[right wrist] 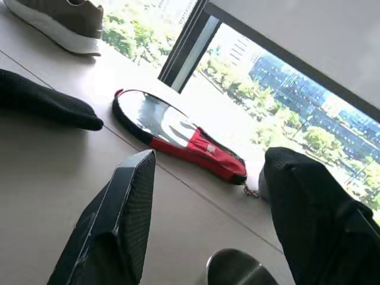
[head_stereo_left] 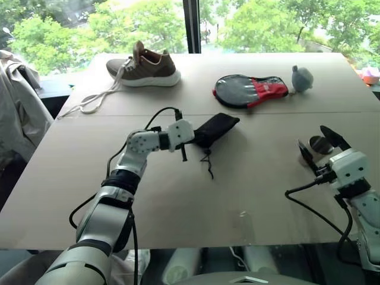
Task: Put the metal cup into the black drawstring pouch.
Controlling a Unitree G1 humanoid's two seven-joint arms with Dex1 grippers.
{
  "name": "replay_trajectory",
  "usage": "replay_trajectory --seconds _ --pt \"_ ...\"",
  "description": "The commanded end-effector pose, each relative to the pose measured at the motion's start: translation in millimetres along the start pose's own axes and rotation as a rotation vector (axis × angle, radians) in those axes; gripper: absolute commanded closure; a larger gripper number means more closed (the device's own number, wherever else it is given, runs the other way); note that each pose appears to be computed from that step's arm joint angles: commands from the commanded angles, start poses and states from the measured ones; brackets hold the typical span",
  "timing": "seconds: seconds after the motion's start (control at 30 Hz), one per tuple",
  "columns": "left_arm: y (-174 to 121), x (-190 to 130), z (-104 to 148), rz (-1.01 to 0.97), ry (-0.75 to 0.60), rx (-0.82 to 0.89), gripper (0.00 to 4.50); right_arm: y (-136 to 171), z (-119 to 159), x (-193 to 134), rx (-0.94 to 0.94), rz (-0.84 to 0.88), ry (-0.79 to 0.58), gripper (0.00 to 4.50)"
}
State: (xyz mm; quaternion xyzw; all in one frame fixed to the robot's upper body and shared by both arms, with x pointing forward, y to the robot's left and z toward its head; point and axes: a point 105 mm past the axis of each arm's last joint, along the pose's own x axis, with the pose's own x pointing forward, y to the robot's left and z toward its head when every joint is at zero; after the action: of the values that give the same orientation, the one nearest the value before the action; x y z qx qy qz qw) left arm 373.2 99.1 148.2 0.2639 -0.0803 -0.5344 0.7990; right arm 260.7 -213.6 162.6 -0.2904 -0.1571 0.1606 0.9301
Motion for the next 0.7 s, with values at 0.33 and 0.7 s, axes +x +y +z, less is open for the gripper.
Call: replay_trajectory --seconds 0.33,0.7 --pt "19 9 68 0.162 -0.065 -0.321 4.45 -19 -29 -6 0.156 0.043 0.406 1.59" --pt "24 7 80 0.219 -0.057 -0.363 4.45 -5 -27 -15 0.168 0.322 0.602 1.59"
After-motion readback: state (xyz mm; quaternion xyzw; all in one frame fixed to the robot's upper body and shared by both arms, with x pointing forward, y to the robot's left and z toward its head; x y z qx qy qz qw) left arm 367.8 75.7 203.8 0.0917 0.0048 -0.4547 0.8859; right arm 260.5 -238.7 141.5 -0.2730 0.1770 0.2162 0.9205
